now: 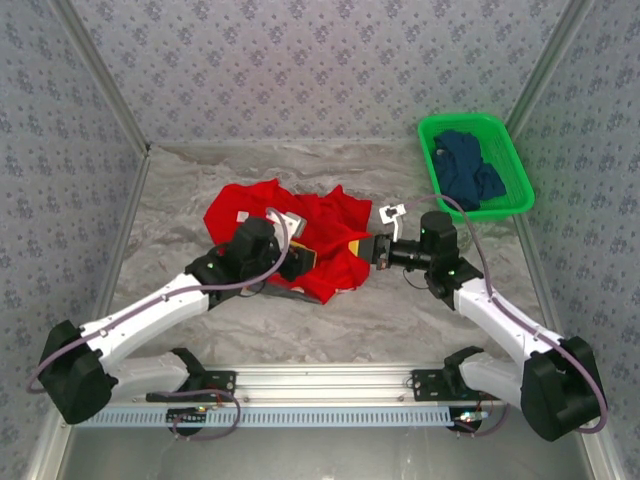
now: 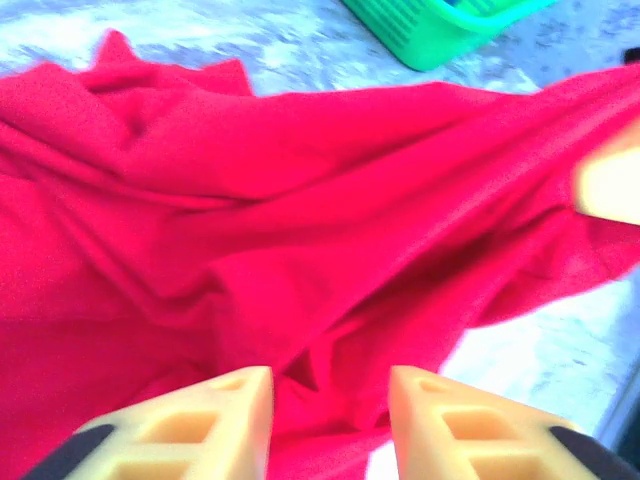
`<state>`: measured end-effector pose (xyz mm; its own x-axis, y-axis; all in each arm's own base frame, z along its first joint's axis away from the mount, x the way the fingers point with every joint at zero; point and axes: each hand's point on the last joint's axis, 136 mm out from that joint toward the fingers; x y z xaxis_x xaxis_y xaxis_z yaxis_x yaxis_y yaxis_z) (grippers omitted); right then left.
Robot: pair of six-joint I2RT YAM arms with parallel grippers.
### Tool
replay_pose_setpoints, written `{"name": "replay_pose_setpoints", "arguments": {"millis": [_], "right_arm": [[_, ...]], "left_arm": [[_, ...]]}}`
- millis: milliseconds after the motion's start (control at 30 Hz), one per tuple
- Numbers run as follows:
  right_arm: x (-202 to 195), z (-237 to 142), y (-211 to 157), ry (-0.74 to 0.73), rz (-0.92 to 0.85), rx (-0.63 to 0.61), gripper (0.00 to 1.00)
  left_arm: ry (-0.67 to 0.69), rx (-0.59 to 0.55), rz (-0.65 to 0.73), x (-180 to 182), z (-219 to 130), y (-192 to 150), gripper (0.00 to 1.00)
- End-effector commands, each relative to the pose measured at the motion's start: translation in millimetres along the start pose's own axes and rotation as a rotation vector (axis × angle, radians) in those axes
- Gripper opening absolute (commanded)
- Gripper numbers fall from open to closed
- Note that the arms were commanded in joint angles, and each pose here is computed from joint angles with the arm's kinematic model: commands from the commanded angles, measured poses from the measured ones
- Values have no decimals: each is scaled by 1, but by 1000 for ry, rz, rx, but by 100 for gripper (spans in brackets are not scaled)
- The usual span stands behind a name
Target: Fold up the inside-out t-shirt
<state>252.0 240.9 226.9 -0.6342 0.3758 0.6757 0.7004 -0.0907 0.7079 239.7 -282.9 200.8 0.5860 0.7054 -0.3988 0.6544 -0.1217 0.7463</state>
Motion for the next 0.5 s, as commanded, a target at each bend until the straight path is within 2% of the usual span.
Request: {"name": "replay_pose_setpoints", "arguments": {"millis": [0,167,467], "right_arm": [[0,-1,1,-3,-13,4,0],[-5,-4,3,-27,-5,0,0],[-8,-8,5,-37,-1,-13,0]], "left_arm": [[-132,80,64,-24,13,-9,25],[-171,169,72,-26,34,-24,22],[-195,233,79,-27,63,-30,29]]}}
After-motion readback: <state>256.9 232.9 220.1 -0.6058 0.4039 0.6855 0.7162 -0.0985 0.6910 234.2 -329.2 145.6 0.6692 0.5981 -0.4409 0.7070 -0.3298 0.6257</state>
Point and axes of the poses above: each hand's point on the last joint's axis, 136 mm out from that joint toward the fingers, its own z axis out along the fingers, its own x axis along the line the jaws close on, y = z × x, and after that the axes turned 4 degrees about -z, right-handed
